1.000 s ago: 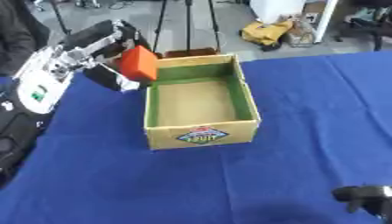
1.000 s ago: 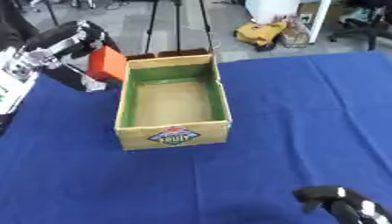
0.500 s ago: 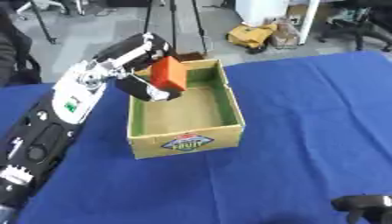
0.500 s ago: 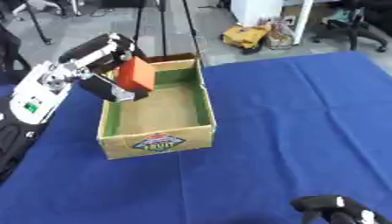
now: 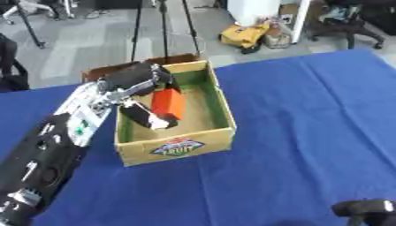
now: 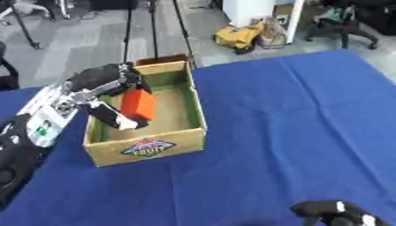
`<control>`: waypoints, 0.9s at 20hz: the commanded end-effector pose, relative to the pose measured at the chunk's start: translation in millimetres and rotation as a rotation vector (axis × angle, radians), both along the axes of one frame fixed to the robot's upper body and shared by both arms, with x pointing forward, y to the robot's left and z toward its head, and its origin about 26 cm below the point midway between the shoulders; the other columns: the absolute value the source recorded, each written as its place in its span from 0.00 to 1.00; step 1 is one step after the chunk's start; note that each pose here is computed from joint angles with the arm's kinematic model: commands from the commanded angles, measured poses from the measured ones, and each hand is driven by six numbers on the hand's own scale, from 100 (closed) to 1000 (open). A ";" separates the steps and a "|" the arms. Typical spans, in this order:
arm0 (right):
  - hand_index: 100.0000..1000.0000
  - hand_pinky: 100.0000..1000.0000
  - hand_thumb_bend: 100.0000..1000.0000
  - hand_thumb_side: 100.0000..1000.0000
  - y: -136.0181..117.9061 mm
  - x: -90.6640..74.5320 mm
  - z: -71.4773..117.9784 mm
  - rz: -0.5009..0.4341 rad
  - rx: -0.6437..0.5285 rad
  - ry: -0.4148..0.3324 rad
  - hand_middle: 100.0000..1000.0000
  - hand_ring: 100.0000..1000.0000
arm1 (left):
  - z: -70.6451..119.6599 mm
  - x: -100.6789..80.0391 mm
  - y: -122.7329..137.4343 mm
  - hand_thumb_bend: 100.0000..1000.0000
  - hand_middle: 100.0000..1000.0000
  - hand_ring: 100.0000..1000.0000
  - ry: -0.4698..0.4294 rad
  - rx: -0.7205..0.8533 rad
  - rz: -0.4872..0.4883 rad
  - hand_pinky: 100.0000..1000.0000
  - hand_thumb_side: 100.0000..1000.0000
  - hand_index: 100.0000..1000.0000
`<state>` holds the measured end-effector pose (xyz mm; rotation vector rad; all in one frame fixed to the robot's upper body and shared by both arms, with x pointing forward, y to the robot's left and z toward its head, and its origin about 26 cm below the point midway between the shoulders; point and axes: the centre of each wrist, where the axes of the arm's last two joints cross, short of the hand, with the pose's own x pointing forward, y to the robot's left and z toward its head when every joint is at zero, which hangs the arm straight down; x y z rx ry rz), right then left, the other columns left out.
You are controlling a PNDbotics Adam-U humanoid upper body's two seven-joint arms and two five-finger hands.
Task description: Pick up objects on the table and place them in the box.
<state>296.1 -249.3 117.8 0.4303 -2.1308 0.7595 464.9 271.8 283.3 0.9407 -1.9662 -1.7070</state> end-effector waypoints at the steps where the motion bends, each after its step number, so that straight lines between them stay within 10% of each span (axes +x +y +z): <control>1: 0.72 0.78 0.00 0.73 -0.6 -0.5 7.7 0.006 -0.007 -0.025 0.48 0.76 | 14.7 -3.6 2.0 0.31 0.20 0.13 -0.086 0.041 0.006 0.00 0.14 0.39; 13: 0.72 0.78 0.00 0.74 -0.3 -0.1 7.3 0.003 -0.006 -0.028 0.48 0.76 | -6.9 3.1 10.3 0.39 0.38 0.32 -0.054 0.234 0.094 0.13 0.30 0.55; 17: 0.72 0.78 0.00 0.73 -0.4 -0.1 7.2 0.002 -0.005 -0.028 0.48 0.76 | -7.2 3.2 12.3 0.63 0.62 0.58 -0.033 0.244 0.078 0.46 0.48 0.77; 18: 0.72 0.78 0.00 0.73 -0.5 -0.1 7.3 0.002 -0.005 -0.029 0.48 0.76 | -6.6 2.9 12.4 0.85 0.70 0.66 -0.031 0.254 0.073 0.56 0.53 0.84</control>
